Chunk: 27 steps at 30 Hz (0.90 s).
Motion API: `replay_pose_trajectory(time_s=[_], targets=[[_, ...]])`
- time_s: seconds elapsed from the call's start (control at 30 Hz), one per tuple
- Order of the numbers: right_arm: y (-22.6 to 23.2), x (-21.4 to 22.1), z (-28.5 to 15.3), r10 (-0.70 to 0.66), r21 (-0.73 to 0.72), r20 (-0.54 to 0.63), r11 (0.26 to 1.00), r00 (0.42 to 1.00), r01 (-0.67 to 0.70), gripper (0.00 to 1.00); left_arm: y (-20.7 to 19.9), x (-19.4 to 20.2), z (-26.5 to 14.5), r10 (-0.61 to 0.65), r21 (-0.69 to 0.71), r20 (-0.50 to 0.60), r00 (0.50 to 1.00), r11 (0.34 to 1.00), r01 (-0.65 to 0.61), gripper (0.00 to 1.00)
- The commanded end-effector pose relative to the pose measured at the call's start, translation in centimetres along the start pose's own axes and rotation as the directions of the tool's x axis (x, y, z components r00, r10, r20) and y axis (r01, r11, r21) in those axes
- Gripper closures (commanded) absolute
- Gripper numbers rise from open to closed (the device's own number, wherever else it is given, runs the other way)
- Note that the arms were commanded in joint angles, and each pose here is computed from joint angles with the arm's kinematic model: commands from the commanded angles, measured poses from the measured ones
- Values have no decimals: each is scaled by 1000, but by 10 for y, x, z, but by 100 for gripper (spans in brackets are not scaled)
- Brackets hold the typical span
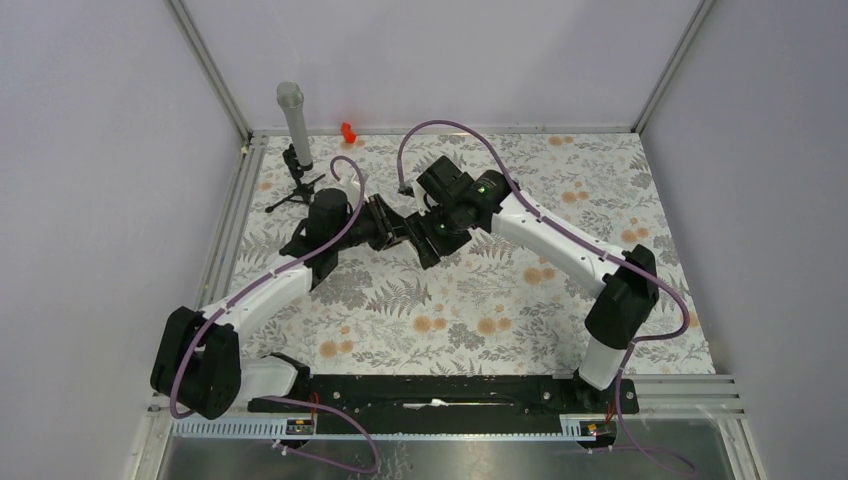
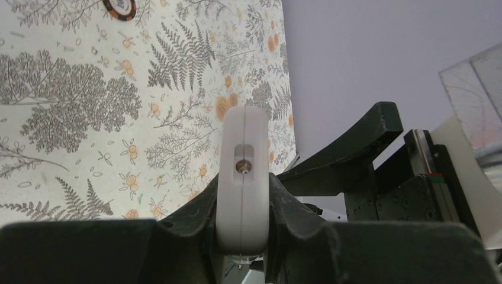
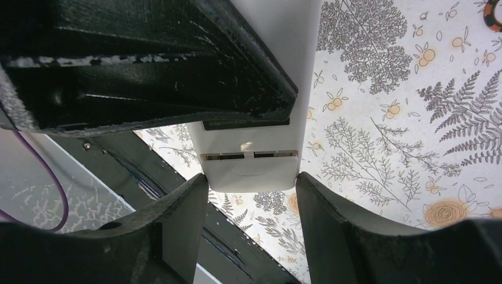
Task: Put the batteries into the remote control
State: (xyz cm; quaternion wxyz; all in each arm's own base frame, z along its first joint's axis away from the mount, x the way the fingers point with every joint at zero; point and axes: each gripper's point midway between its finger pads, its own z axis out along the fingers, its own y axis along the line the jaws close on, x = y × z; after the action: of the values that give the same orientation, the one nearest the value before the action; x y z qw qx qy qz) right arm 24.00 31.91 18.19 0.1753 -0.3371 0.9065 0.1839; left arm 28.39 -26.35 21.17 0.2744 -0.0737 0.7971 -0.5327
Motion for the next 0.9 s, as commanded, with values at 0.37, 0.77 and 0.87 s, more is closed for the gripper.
replay_pose_trajectory(time_s=[0.37, 0.77, 0.87], targets=[[-8, -32, 16, 10, 24, 90, 1000, 996, -12, 33, -15, 21, -3, -190, 91, -168, 967, 974, 207, 100], [9, -48, 2, 37, -52, 144, 998, 989, -30, 22, 7, 20, 1, -232, 44, -164, 959, 969, 242, 100], [11, -53, -3, 48, -64, 162, 997, 986, -38, 19, 11, 20, 2, -242, 40, -163, 957, 967, 251, 100]])
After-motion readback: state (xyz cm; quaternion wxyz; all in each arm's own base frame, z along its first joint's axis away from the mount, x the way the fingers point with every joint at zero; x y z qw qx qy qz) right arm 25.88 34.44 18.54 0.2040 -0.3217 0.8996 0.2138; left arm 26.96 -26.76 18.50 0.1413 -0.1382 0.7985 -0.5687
